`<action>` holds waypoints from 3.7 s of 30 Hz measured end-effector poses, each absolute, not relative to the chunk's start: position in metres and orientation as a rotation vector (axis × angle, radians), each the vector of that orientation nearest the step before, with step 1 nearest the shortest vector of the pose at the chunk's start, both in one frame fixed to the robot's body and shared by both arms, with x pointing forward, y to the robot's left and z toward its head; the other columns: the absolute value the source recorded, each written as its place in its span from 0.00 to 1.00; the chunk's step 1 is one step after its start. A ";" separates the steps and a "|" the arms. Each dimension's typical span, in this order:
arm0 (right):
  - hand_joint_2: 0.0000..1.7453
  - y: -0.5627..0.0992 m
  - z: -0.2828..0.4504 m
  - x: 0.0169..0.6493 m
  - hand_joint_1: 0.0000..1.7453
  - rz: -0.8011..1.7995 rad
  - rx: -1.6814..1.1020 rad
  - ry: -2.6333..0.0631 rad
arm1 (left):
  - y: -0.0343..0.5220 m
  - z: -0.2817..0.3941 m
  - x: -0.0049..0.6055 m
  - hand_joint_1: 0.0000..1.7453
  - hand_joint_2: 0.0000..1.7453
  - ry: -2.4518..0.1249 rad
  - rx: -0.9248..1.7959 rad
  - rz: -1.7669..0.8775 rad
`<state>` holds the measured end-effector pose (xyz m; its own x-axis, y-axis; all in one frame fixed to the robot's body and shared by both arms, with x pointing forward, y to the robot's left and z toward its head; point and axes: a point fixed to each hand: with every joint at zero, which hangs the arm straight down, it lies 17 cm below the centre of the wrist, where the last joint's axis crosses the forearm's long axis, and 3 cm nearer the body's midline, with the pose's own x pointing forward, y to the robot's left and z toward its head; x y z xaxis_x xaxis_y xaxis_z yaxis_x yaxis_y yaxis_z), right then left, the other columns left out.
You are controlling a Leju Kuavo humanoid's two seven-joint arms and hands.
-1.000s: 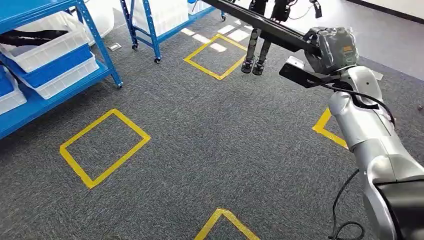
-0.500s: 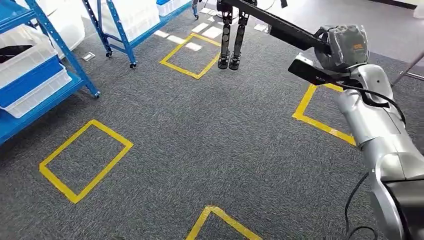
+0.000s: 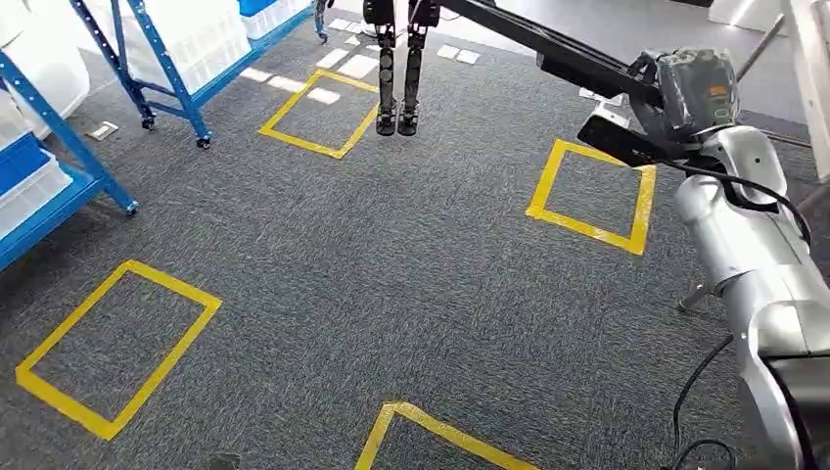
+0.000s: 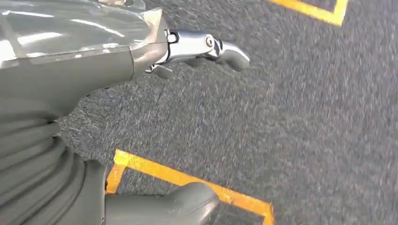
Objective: Take the parts from the cabinet and place them on the table.
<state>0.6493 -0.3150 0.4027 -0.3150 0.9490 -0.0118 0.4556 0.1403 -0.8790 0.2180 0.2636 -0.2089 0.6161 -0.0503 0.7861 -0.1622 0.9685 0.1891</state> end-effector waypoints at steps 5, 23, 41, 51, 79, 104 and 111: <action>1.00 -0.318 0.396 0.650 0.93 1.116 -1.339 -1.835 | 0.263 -0.209 0.218 0.00 1.00 -0.908 0.252 0.066; 1.00 -0.297 0.402 0.652 0.93 1.102 -1.311 -1.865 | 0.271 -0.211 0.211 0.00 1.00 -0.895 0.277 0.065; 1.00 -0.312 0.397 0.656 0.93 1.106 -1.327 -1.820 | 0.267 -0.211 0.211 0.00 1.00 -0.896 0.273 0.068; 1.00 -0.298 0.401 0.657 0.93 1.121 -1.321 -1.831 | 0.266 -0.212 0.208 0.00 1.00 -0.891 0.269 0.067; 1.00 -0.297 0.396 0.662 0.93 1.132 -1.339 -1.790 | 0.268 -0.213 0.205 0.00 1.00 -0.885 0.273 0.082; 1.00 -0.387 0.355 0.665 0.93 1.065 -1.435 -1.516 | 0.267 -0.213 0.205 0.00 1.00 -0.889 0.258 0.081; 1.00 -0.436 0.337 0.661 0.93 1.005 -1.503 -1.319 | 0.266 -0.213 0.205 0.00 1.00 -0.891 0.255 0.071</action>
<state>0.6610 -0.4359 0.3373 0.1113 0.9935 -0.0254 0.2883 -0.0567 -0.9558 0.2054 0.2663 -0.2131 0.6288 -0.0443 0.7763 -0.1672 0.9673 0.1907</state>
